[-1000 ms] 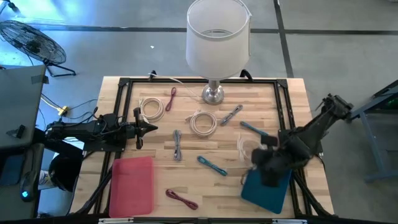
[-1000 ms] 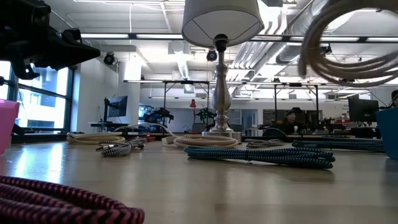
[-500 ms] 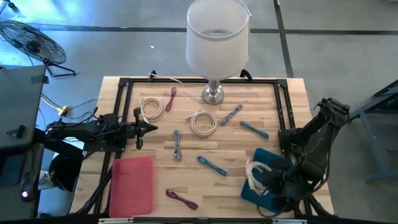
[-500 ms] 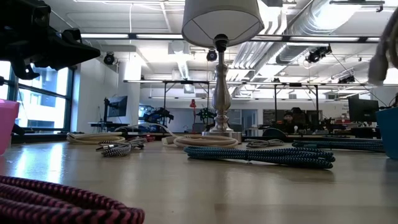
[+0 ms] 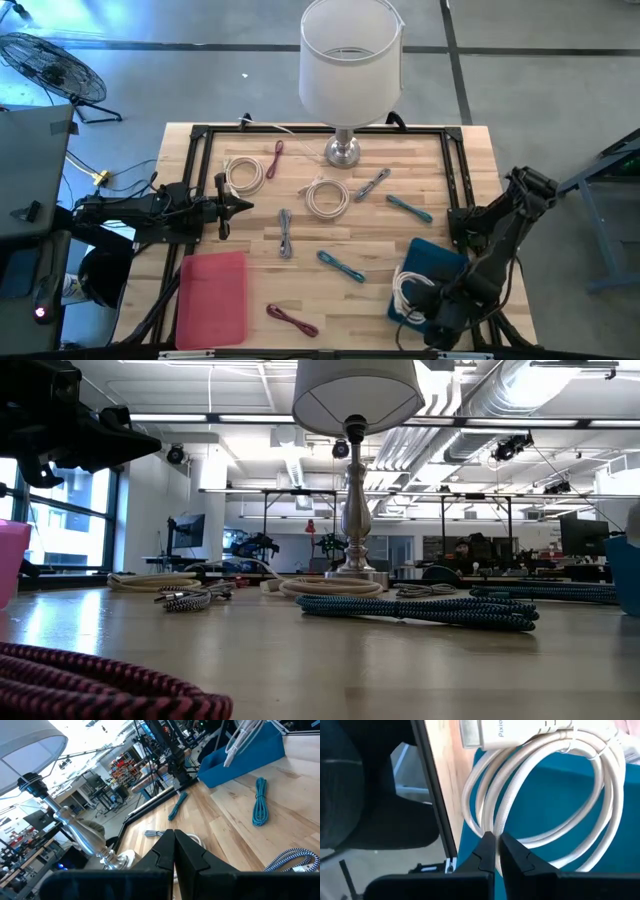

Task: Pick & Place USB Port
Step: Put the right light brown USB cable into the blue bin

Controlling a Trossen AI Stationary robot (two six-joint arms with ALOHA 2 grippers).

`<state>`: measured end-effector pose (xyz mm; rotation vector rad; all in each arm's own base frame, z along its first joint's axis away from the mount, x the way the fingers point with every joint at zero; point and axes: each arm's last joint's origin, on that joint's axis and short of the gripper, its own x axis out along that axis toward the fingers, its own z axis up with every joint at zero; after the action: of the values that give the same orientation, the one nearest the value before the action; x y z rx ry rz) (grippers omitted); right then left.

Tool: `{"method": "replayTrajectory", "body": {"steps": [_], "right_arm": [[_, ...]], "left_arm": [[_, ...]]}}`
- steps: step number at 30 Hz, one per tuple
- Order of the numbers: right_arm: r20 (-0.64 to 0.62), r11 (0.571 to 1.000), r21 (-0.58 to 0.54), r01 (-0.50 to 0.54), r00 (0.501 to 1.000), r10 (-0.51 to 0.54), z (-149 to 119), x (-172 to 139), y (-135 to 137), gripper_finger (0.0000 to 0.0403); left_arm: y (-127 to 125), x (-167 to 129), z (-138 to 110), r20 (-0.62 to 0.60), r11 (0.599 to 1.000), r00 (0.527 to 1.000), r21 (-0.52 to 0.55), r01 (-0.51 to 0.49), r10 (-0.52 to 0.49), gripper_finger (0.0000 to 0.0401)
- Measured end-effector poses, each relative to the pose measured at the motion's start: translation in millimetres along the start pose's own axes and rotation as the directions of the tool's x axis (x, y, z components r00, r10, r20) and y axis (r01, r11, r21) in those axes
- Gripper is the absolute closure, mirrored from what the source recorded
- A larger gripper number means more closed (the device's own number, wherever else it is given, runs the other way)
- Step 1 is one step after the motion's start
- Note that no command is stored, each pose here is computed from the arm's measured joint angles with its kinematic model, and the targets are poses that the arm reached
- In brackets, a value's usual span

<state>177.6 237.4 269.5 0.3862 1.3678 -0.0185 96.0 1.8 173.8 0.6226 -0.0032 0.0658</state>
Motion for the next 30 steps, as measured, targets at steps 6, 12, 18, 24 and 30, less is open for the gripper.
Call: {"method": "replayTrajectory", "body": {"steps": [6, 12, 18, 24, 30], "right_arm": [[-0.031, 0.996, 0.086, 0.023, 0.999, -0.021, -12, 6, 5, 0.0402], [-0.038, 0.984, 0.17, 0.055, 0.998, -0.049, -30, 15, 14, 0.0402], [-0.053, 0.971, 0.231, 0.06, 0.997, -0.049, -48, 27, 24, 0.0402], [-0.058, 0.959, 0.271, 0.081, 0.996, -0.067, -53, 39, 29, 0.0402], [0.066, 0.969, 0.226, 0.097, 0.991, -0.115, -39, 30, 32, 0.0402]], "left_arm": [[0, 0, 0, 0.0, 1.0, 1.0, 0.0, 0.0, 0.0, 0.0401], [0, 0, 0, 0.0, 1.0, 1.0, 0.0, 0.0, 0.0, 0.0401], [0, 0, 0, 0.0, 1.0, 1.0, 0.0, 0.0, 0.0, 0.0401], [0, 0, 0, 0.0, 1.0, 1.0, 0.0, 0.0, 0.0, 0.0401], [0, 0, 0, 0.0, 1.0, 1.0, 0.0, 0.0, 0.0, 0.0401]]}}
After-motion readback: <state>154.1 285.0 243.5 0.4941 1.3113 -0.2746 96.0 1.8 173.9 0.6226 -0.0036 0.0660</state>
